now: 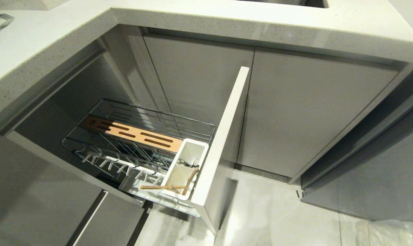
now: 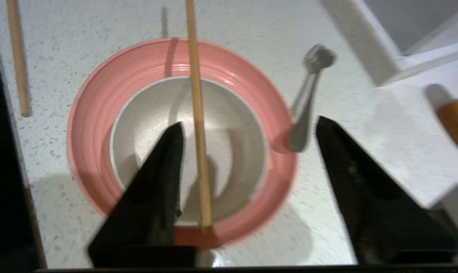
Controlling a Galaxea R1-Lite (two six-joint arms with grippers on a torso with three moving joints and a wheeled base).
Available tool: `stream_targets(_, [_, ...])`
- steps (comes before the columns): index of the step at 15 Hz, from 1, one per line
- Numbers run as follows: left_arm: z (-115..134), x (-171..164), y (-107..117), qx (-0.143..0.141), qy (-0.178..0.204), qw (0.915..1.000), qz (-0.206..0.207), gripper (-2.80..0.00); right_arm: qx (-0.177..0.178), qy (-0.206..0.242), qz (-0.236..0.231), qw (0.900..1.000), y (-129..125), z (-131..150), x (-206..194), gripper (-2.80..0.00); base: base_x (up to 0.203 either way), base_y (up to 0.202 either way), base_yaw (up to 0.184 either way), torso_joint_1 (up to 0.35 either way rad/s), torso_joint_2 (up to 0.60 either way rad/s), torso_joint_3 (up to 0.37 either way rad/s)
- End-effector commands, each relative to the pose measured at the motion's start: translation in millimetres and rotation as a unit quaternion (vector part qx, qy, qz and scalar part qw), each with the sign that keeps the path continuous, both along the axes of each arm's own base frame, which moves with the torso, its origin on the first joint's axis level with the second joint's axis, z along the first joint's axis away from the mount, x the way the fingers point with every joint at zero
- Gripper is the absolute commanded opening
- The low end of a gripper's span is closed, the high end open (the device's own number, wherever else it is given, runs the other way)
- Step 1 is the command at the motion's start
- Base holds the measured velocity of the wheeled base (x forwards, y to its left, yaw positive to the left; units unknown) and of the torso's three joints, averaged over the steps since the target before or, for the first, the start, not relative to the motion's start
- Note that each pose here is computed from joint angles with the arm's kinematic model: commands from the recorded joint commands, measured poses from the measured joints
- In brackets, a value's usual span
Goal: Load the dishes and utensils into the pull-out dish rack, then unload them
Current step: Take the chopsticks out of the cupboard
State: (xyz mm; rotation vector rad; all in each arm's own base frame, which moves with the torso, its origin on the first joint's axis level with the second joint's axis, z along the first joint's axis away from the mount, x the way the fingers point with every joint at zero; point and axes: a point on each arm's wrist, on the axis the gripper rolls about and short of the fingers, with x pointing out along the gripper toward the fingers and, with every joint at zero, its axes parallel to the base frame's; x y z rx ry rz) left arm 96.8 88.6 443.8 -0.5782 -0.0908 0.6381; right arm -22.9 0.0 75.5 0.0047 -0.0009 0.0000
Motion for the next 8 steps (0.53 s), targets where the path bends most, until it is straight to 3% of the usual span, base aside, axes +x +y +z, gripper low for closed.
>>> stream_targets(1, [7, -17, -19, 0.017, -0.021, 0.9996, -0.007, -2.80, 0.000, 0.000, 0.000, 1.000, 0, 0, 0, -2.80, 0.000, 0.000, 0.000, 0.000, 0.00, 0.000])
stream_targets(5, [16, -41, -50, 0.049, -0.063, 0.9953, -0.054, -2.80, 0.000, 0.000, 0.000, 1.000, 0, 0, 0, -2.80, 0.000, 0.000, 0.000, 0.000, 0.00, 0.000])
stream_targets(8, [22, -55, -69, 0.053, -0.106, 0.9848, -0.127, -2.80, 0.000, 0.000, 0.000, 1.000, 0, 0, 0, -2.80, 0.000, 0.000, 0.000, 0.000, 0.00, 0.000])
